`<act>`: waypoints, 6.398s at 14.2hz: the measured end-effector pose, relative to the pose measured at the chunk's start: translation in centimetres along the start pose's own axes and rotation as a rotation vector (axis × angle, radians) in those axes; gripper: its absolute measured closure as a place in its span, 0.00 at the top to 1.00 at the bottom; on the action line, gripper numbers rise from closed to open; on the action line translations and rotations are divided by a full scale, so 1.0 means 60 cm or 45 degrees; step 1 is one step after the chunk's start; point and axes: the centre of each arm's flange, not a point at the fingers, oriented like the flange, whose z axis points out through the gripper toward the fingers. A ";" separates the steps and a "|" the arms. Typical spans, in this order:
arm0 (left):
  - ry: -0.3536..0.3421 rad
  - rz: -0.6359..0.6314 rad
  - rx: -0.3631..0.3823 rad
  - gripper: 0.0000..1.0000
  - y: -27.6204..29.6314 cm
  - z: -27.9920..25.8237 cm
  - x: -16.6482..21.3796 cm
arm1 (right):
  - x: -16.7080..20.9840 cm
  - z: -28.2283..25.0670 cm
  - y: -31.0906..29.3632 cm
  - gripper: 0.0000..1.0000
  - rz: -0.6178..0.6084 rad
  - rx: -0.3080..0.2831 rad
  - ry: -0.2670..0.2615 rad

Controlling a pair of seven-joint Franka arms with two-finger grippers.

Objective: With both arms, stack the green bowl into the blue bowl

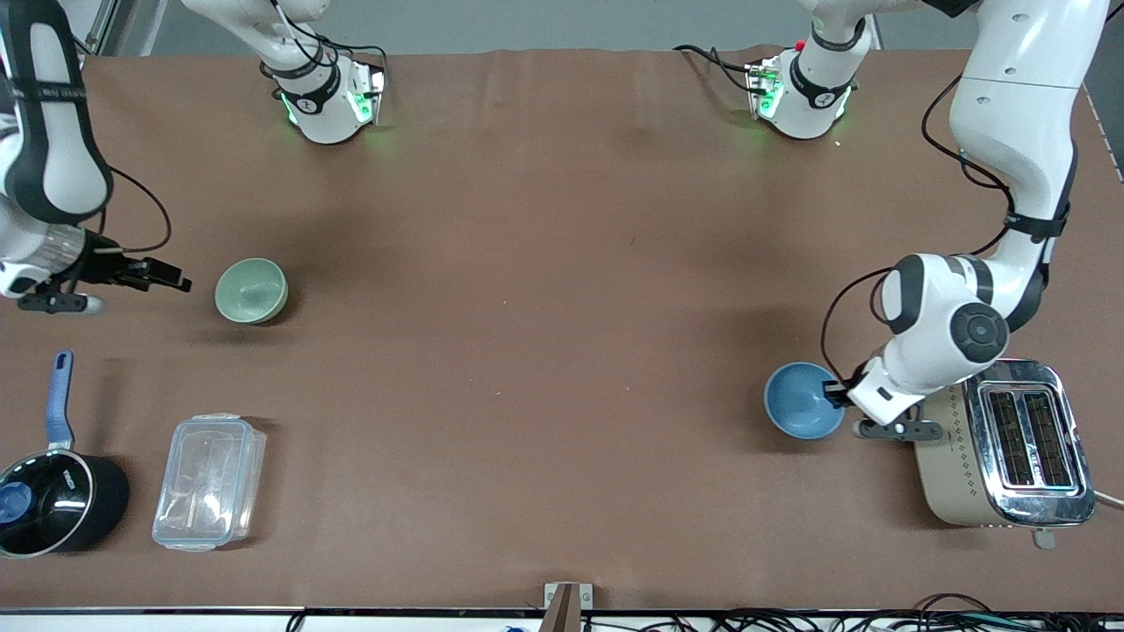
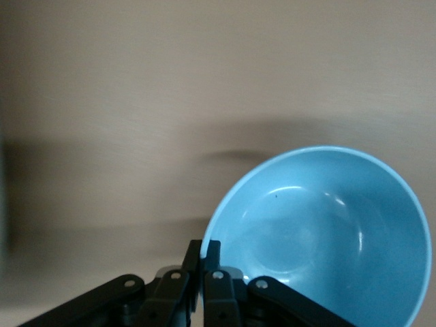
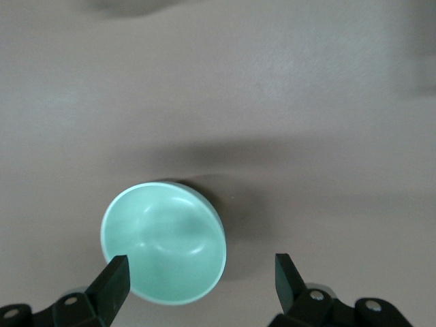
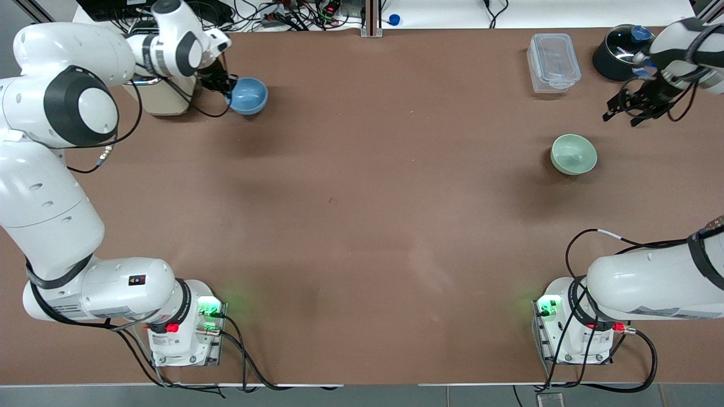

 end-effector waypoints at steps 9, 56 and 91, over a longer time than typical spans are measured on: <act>-0.103 -0.198 -0.097 0.05 0.470 -0.040 -0.125 | -0.004 0.149 0.026 0.74 0.024 0.095 -0.122; -0.023 0.018 0.100 1.00 0.034 -0.662 -0.169 | -0.088 0.213 -0.834 0.04 0.519 0.065 -0.049; -0.008 0.058 0.099 1.00 0.050 -0.665 -0.169 | 0.015 -0.253 -0.503 1.00 0.043 -0.285 0.126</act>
